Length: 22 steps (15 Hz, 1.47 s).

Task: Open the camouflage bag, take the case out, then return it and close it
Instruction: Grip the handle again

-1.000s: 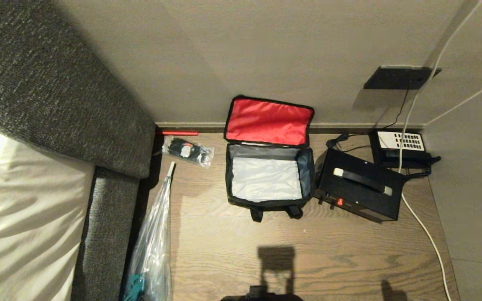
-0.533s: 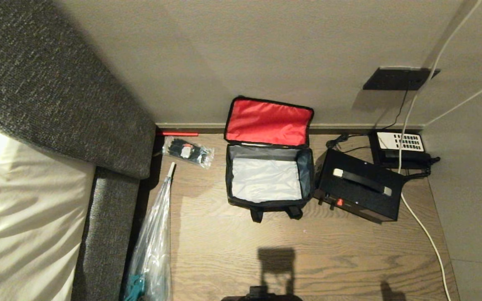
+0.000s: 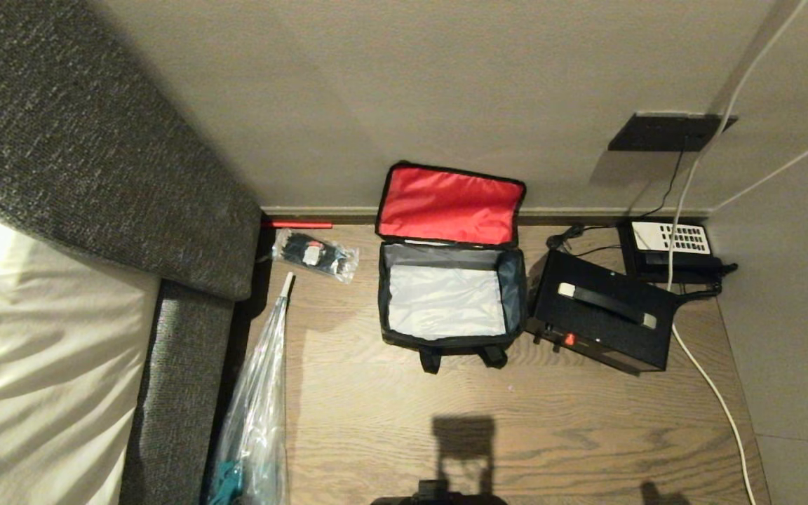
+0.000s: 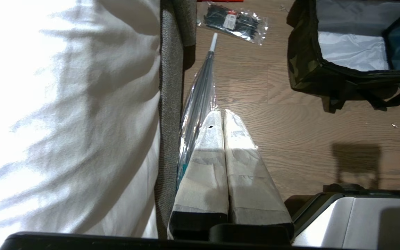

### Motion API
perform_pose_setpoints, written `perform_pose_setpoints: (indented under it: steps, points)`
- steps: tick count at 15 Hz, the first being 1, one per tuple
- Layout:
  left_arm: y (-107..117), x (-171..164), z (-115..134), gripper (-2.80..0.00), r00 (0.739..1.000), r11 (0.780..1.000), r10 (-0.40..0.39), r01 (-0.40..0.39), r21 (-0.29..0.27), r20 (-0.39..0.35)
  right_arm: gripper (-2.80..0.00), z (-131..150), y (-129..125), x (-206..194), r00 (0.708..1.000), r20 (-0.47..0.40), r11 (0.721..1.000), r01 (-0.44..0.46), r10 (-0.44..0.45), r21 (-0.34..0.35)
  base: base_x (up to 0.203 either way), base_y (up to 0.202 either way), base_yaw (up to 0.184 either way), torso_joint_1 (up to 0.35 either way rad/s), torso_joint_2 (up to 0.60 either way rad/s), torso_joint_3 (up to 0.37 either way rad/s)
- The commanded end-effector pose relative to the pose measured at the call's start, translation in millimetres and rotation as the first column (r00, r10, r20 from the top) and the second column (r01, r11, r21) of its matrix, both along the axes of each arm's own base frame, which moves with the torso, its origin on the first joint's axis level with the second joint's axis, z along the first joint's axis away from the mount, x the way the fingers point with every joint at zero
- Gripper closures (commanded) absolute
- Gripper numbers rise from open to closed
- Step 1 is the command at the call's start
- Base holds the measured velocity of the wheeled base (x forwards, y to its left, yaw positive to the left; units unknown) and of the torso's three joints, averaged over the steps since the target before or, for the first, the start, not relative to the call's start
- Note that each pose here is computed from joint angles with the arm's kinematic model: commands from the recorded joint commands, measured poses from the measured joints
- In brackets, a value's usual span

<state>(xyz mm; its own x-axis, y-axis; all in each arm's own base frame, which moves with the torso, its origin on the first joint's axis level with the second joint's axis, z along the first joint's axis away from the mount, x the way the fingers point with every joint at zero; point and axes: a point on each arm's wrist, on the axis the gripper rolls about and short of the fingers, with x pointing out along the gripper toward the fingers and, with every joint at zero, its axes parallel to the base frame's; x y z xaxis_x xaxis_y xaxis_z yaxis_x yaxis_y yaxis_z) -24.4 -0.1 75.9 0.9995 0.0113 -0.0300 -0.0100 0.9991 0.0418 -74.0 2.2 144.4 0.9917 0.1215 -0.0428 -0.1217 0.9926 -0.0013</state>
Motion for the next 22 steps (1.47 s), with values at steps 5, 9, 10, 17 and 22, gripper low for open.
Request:
perform_pose_setpoints:
  steps: [5,9,10,17,22]
  points:
    - [0,0,0,0.0,1.0,1.0,-0.001,0.001,0.001,-0.001,0.0,63,2,133,0.834,-0.55,0.999,-0.035,0.038,0.016,0.0,0.0,0.0,0.0,0.0,0.0]
    - [0,0,0,0.0,1.0,1.0,0.001,-0.001,0.001,-0.001,0.0,25,5,304,0.708,-0.703,0.993,-0.02,-0.067,-0.114,0.0,0.0,0.0,0.0,0.0,0.0]
    - [0,0,0,0.0,1.0,1.0,0.0,0.0,0.001,-0.001,0.0,7,4,339,0.717,-0.692,0.989,-0.021,-0.089,-0.148,0.0,0.0,0.0,0.0,0.0,0.0]
    - [0,0,0,0.0,1.0,1.0,0.0,0.0,0.001,-0.001,-2.8,-71,2,444,0.883,-0.436,0.874,-0.067,-0.173,-0.481,0.0,0.0,0.0,0.0,0.0,0.0]
    - [0,0,0,0.0,1.0,1.0,0.001,-0.001,0.001,-0.001,-2.8,-42,2,433,0.921,-0.334,0.812,-0.033,-0.202,-0.583,0.0,0.0,0.0,0.0,0.0,0.0]
